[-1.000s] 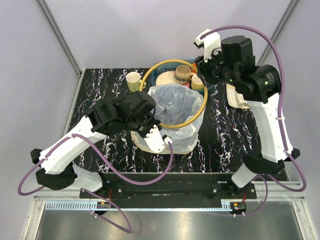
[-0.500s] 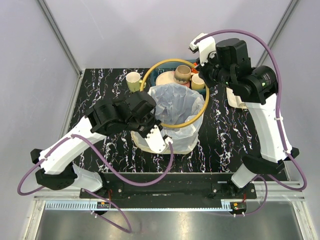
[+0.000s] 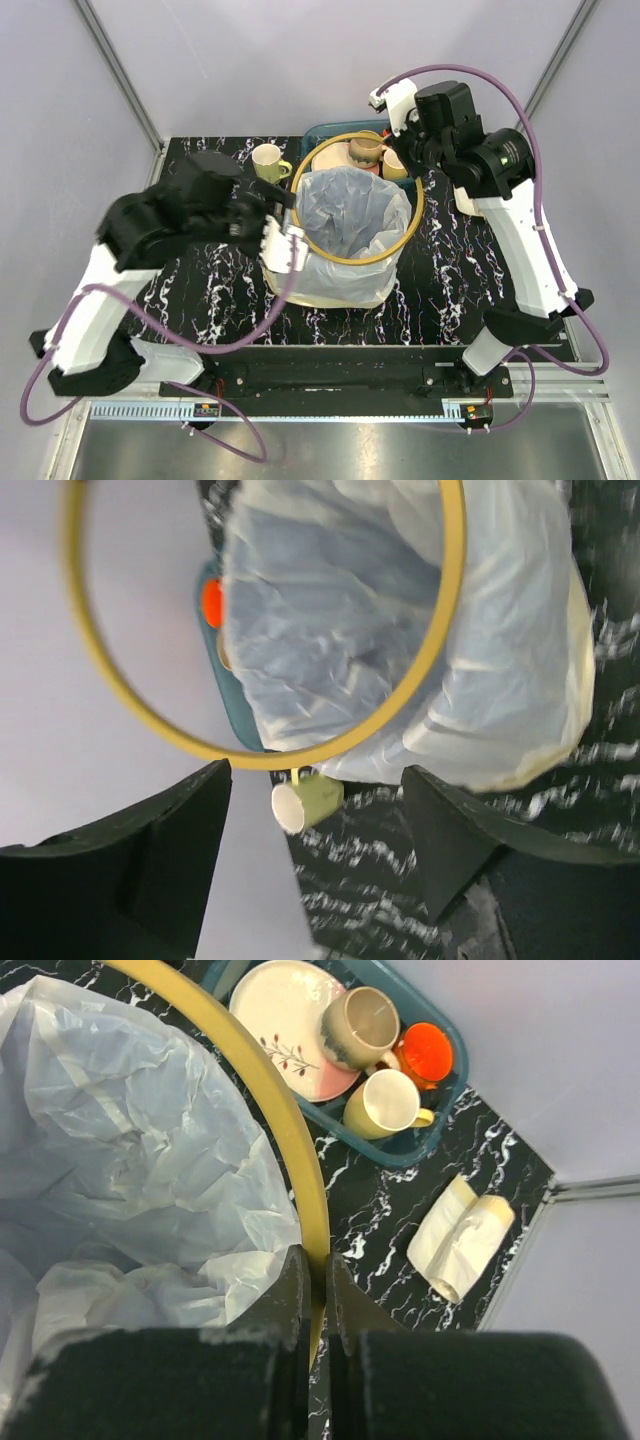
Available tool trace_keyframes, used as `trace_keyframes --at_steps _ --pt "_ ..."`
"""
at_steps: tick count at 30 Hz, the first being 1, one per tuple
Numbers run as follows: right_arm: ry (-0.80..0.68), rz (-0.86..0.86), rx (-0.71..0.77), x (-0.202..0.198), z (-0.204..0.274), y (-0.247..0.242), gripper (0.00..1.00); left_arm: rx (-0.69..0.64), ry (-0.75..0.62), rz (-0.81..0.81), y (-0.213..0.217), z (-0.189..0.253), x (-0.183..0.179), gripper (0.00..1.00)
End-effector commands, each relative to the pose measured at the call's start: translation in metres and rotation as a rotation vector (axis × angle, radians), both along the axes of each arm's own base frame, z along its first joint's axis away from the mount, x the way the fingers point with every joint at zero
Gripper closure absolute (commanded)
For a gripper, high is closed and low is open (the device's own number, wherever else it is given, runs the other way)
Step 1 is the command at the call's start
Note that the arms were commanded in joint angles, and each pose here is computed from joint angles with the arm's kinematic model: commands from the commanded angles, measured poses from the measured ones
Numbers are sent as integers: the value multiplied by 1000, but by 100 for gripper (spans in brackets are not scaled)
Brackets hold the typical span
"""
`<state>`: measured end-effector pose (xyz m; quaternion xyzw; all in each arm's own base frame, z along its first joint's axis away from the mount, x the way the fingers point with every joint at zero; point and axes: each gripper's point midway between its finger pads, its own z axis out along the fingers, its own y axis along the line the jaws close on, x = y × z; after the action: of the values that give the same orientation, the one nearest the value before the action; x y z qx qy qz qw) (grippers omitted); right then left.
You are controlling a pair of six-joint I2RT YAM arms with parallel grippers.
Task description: Put the trash bags into the trash bin
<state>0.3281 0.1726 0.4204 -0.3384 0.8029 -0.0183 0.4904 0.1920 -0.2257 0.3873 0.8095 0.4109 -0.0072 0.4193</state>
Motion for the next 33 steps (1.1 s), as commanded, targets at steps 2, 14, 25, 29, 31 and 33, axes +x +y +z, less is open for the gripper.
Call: trace_keyframes --at_steps 2,14,25,29,31,33 --pt "36 -7 116 14 5 2 100 -602 125 -106 -7 98 -50 21" --pt "352 78 242 11 -50 28 100 -958 524 310 22 81 -6 13" --pt "380 84 162 18 -93 16 100 -1004 670 378 27 63 13 8" --pt "360 87 158 20 -104 13 100 -999 697 402 26 56 20 1" --pt "348 75 158 22 -106 10 100 -998 751 404 23 53 18 1" --pt "342 77 173 24 -103 11 100 -990 789 398 21 50 17 1"
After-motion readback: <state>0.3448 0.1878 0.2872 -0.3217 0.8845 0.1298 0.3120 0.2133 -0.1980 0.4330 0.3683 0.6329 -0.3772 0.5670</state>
